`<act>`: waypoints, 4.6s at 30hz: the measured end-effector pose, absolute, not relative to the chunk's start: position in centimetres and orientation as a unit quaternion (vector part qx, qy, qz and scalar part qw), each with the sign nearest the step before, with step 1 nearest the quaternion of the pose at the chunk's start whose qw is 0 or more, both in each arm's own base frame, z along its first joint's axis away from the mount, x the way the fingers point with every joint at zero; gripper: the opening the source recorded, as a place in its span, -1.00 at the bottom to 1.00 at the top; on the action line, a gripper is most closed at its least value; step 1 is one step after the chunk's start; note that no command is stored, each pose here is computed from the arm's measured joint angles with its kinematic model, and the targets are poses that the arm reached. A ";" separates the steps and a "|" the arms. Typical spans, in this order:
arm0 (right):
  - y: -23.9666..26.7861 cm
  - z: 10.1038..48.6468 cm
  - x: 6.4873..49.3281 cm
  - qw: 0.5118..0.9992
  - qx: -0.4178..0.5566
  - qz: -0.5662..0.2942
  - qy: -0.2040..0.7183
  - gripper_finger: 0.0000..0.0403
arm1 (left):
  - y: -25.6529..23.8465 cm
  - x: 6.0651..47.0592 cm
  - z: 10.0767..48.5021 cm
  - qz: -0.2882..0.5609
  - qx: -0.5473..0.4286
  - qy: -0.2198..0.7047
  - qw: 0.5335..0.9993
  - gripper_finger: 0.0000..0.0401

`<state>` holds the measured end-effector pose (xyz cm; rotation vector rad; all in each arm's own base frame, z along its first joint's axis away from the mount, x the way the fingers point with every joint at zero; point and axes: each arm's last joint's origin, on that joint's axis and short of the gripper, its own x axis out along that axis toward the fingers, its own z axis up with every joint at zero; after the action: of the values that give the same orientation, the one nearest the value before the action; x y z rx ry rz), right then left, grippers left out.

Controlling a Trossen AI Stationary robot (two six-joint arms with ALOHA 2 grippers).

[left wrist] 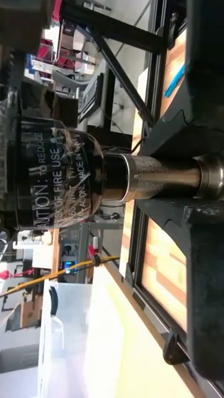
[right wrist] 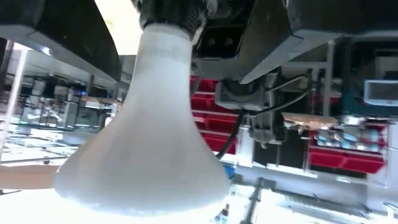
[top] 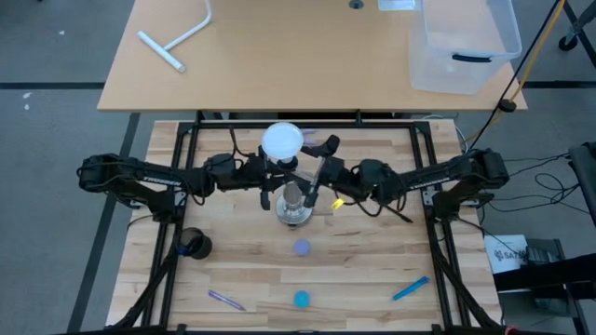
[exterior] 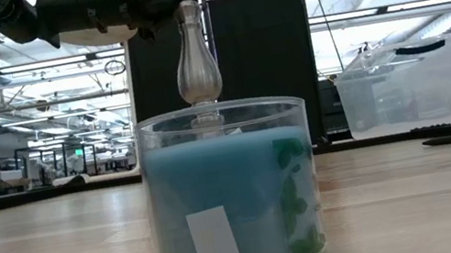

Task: Screw lightbulb
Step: Remove the lightbulb from the silver lamp socket

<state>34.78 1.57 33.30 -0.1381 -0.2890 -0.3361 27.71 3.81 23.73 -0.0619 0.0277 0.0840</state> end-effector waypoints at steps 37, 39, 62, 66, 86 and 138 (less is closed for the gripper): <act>0.2 35.1 37.4 0.966 -0.119 -0.197 -0.119 -0.17 | 3.8 27.7 23.5 0.025 -0.009 0.029 0.999 -0.62; -0.2 35.2 37.3 0.971 -0.109 -0.180 -0.114 -0.18 | 3.7 27.7 23.5 0.021 -0.009 0.029 0.999 -0.62; -3.8 36.1 35.6 0.991 -0.002 0.109 -0.075 -0.18 | 3.1 27.7 23.6 -0.081 0.025 0.025 0.996 -0.62; -3.8 36.1 35.6 0.988 0.003 0.132 -0.078 -0.18 | 3.1 27.7 23.6 -0.084 0.025 0.023 0.996 -0.62; -3.2 38.0 31.9 0.995 -0.035 0.097 -0.014 0.41 | 3.2 27.7 23.6 -0.054 0.008 0.026 0.998 -0.62; 4.6 33.5 35.0 0.941 -0.158 -0.284 -0.090 0.37 | 3.6 27.7 23.7 0.022 -0.008 0.018 1.000 -0.62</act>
<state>34.96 4.65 33.47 -0.3219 -0.1845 -0.5795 27.73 3.63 23.68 -0.0165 0.0352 0.0441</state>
